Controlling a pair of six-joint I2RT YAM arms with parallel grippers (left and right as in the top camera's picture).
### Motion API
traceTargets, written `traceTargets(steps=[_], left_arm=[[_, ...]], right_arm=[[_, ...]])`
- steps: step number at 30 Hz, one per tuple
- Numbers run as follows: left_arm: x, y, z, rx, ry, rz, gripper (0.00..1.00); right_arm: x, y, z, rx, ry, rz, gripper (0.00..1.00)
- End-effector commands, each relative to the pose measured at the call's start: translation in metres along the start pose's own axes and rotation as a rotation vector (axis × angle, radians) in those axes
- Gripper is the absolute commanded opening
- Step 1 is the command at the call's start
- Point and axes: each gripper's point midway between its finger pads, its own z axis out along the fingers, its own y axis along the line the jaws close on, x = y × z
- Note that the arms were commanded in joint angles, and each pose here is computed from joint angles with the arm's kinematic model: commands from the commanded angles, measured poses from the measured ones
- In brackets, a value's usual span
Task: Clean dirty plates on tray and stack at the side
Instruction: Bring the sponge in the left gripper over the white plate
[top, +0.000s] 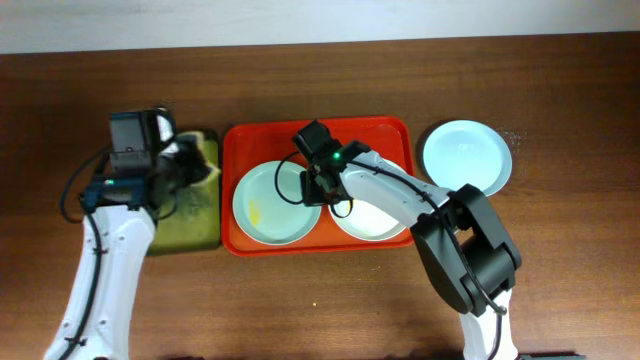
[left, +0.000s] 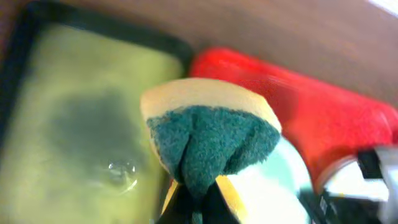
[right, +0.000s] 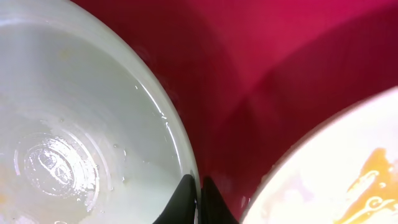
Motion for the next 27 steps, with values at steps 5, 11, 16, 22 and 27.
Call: traceTargets(steps=[5, 11, 16, 22, 27], left_arm=[[0.086, -0.047, 0.054, 0.038, 0.285, 0.035, 0.00], [0.132, -0.067, 0.092, 0.045, 0.420, 0.110, 0.00], [0.143, -0.071, 0.107, 0.044, 0.445, 0.127, 0.00], [0.147, -0.029, 0.136, -0.171, 0.417, 0.168, 0.00], [0.114, 0.022, 0.120, -0.487, 0.269, 0.253, 0.00]], right_arm=[[0.004, -0.022, -0.001, -0.013, 0.054, 0.042, 0.04], [0.005, -0.019, -0.001, -0.035, 0.060, 0.013, 0.04], [0.005, -0.018, -0.001, -0.035, 0.059, 0.013, 0.04], [0.005, -0.019, -0.001, -0.034, 0.060, 0.013, 0.04], [0.005, -0.019, -0.001, -0.034, 0.060, 0.013, 0.04]])
